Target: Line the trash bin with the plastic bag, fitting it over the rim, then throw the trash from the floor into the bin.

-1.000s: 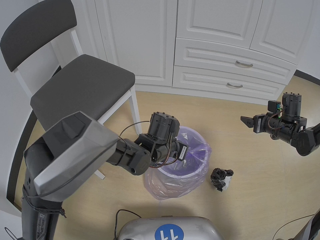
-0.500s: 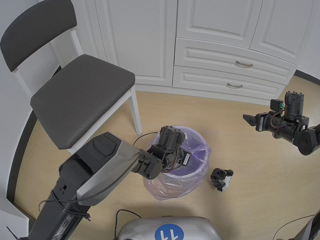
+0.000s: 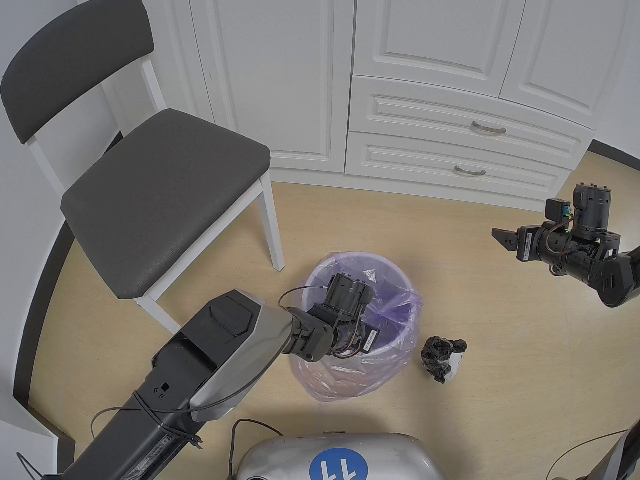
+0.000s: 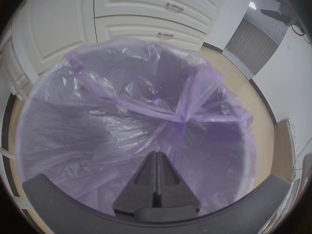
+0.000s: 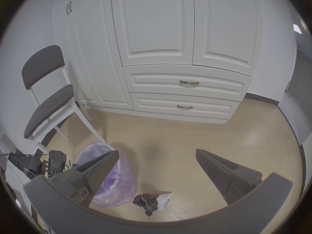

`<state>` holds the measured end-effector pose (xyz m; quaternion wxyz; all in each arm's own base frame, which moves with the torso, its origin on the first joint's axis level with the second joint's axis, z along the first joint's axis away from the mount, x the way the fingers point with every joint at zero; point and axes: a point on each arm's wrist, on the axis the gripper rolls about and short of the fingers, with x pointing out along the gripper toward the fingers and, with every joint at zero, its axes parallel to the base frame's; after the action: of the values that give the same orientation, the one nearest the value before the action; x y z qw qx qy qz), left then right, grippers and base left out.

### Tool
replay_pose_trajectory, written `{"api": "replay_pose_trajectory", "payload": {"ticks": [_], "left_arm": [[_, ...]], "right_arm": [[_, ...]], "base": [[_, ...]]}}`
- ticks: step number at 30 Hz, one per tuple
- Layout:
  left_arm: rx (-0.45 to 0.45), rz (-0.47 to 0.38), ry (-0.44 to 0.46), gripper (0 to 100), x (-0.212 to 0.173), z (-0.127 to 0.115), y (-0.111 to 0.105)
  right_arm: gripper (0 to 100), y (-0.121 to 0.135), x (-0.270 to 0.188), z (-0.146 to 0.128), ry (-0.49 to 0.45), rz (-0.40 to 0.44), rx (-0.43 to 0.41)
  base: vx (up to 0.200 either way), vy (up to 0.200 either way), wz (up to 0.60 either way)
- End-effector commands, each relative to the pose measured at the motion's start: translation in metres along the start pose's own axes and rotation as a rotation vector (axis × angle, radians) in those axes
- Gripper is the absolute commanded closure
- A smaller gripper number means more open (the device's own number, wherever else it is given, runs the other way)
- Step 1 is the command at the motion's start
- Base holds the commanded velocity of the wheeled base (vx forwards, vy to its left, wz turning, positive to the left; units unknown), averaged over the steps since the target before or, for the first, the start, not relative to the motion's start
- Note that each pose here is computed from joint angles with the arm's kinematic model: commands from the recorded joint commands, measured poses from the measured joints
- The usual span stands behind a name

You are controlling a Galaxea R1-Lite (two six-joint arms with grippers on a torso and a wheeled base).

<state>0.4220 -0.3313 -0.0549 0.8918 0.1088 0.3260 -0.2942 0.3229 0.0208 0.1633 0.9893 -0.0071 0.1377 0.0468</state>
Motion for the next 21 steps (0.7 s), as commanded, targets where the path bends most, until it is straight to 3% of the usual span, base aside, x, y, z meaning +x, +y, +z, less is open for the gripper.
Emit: {"api": "replay_pose_trajectory", "payload": {"ticks": [1,8,11,15,21], "left_arm": [[-0.009,0.009,0.065,100,0.005,-0.010,0.008],[-0.019,0.021,0.092,100,0.002,-0.010,0.015],[-0.016,0.030,0.064,100,0.003,-0.009,0.015],[-0.034,0.094,-0.062,100,-0.010,0.018,0.011],[-0.051,0.103,-0.104,100,-0.056,0.044,0.006]], "right_arm": [[0,-0.004,0.018,-0.018,0.064,0.001,-0.014],[0,-0.009,0.032,-0.033,0.111,-0.004,-0.037],[0,-0.013,0.046,-0.046,0.156,-0.012,-0.034],[0,-0.019,0.061,-0.061,0.200,-0.021,-0.026],[0,-0.038,0.088,-0.089,0.296,-0.003,0.002]], "base": [[0.000,0.000,0.00],[0.000,0.000,0.00],[0.000,0.000,0.00],[0.000,0.000,0.00],[0.000,0.000,0.00]]}}
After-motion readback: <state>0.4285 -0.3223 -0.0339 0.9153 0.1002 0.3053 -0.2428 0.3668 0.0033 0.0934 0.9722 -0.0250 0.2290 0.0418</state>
